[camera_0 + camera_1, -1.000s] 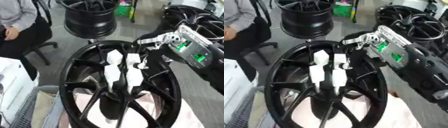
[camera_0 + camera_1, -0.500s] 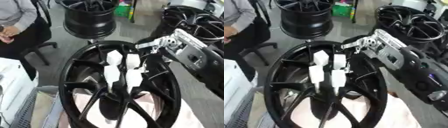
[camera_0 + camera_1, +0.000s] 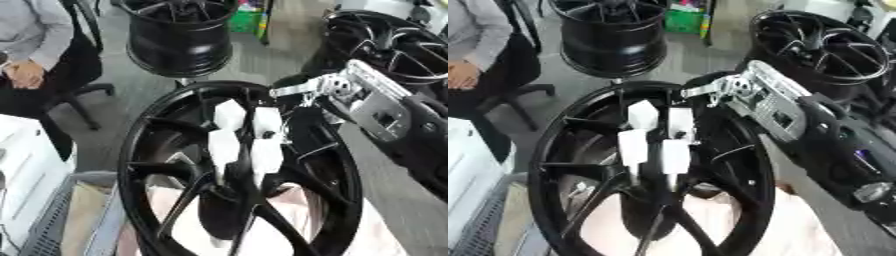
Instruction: Pull the pin out of the wheel hub.
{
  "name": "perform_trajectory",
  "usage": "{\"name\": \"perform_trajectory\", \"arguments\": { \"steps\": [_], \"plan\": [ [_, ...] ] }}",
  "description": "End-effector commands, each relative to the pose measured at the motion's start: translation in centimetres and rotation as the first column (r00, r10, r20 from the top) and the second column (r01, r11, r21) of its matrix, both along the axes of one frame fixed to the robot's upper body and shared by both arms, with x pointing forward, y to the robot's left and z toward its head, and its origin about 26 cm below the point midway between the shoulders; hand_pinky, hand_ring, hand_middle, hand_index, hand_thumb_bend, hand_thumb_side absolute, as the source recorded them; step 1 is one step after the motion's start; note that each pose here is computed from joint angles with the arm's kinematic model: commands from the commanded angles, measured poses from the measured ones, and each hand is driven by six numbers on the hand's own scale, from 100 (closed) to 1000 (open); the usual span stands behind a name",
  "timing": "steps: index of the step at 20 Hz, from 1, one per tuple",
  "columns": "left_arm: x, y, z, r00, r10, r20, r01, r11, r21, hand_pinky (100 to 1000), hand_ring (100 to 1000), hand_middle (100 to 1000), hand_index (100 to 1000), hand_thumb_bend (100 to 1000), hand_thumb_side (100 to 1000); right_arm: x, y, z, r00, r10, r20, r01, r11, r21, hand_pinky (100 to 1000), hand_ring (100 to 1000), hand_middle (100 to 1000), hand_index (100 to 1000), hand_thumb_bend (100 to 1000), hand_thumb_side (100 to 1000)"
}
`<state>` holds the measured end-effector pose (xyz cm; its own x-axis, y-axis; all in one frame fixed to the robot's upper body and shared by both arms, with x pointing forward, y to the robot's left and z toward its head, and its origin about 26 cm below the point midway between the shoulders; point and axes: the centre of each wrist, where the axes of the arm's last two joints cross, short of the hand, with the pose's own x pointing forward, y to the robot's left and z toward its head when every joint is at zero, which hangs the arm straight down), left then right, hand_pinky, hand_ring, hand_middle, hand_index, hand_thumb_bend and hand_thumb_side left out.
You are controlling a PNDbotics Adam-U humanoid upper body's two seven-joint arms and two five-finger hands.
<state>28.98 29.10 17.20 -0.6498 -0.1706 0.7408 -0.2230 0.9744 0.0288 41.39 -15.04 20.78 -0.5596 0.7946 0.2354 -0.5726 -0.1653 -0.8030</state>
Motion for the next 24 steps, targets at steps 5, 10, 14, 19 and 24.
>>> {"name": "perform_trajectory", "arguments": {
  "steps": [5,10,14,19,24],
  "plan": [
    [-0.2,-0.1,0.5,1.000,-0.005,0.016,0.005,1.000,0.001,763,799,628,862,118,728,0.1,-0.2,1.4,0.999,-0.030,0.039,0.028,0.999,0.047,812,780,567,675,100,100],
    [-0.2,-0.1,0.5,1.000,-0.006,0.017,0.006,1.000,-0.002,763,800,628,861,119,728,0.1,-0.2,1.3,0.999,-0.037,0.038,0.036,0.998,0.048,793,743,500,615,100,100],
    [-0.2,-0.2,0.5,1.000,-0.008,0.014,0.008,1.000,-0.004,764,800,626,862,120,730,0.1,-0.2,1.5,0.998,-0.036,0.045,0.034,0.998,0.051,780,719,478,592,100,100],
    [-0.2,-0.2,0.4,1.000,-0.007,0.012,0.007,1.000,-0.005,764,801,627,862,120,729,0.2,-0.8,3.6,0.995,-0.048,0.087,0.042,0.997,0.072,780,707,444,551,100,100],
    [-0.2,0.0,0.4,1.000,0.000,0.011,0.000,1.000,-0.007,765,801,627,862,120,728,0.6,-2.7,8.1,0.981,-0.101,0.166,0.086,0.992,0.096,784,704,417,525,100,100]
  ]
}}
